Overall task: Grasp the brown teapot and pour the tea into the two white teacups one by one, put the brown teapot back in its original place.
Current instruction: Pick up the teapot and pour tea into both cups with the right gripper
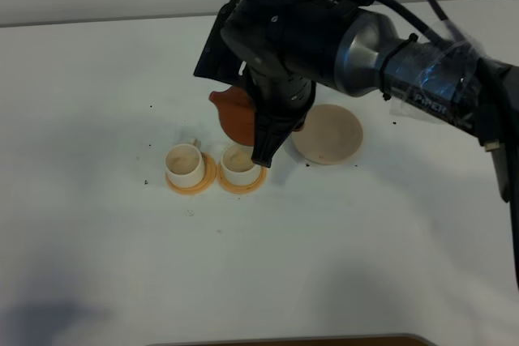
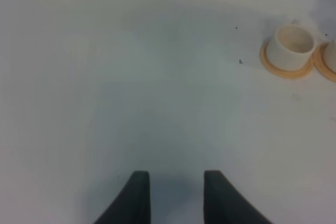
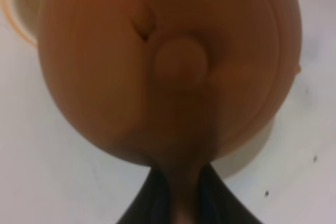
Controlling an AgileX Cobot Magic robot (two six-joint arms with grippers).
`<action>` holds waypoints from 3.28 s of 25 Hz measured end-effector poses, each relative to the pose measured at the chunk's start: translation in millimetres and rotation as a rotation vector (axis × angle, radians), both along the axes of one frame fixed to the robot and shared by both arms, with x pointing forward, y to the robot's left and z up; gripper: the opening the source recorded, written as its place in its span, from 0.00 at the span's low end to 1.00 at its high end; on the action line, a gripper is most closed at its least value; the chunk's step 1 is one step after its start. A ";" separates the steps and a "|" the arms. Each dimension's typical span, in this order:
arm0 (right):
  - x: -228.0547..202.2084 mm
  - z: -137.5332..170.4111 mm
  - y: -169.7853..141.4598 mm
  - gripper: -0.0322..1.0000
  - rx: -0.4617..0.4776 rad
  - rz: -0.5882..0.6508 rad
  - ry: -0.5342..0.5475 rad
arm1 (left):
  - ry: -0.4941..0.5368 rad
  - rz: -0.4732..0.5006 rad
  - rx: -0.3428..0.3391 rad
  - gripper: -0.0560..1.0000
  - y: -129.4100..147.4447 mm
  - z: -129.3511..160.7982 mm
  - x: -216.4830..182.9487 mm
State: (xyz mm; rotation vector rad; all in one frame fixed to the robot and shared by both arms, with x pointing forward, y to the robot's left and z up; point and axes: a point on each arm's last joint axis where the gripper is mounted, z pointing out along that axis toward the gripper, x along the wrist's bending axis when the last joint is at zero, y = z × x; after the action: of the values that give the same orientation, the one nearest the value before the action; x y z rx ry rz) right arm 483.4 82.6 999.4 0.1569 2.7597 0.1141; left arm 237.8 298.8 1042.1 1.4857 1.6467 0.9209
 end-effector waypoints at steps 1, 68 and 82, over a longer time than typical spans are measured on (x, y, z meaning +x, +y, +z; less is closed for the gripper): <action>-2.7 -2.2 3.2 0.16 -0.007 0.022 -0.010 | 0.000 0.000 0.000 0.33 0.0 0.0 0.0; -35.3 -38.7 50.9 0.16 -0.366 0.532 -0.433 | 0.000 0.000 0.000 0.33 0.0 0.0 0.0; -35.9 -34.6 55.6 0.16 -0.385 0.589 -0.503 | 0.000 0.000 0.000 0.33 0.0 0.0 0.0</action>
State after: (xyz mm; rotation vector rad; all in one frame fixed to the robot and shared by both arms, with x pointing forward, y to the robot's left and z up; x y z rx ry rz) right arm 447.5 138.2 964.7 -0.6901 2.1880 -0.1994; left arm 237.8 298.8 1042.1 1.4857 1.6467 0.9209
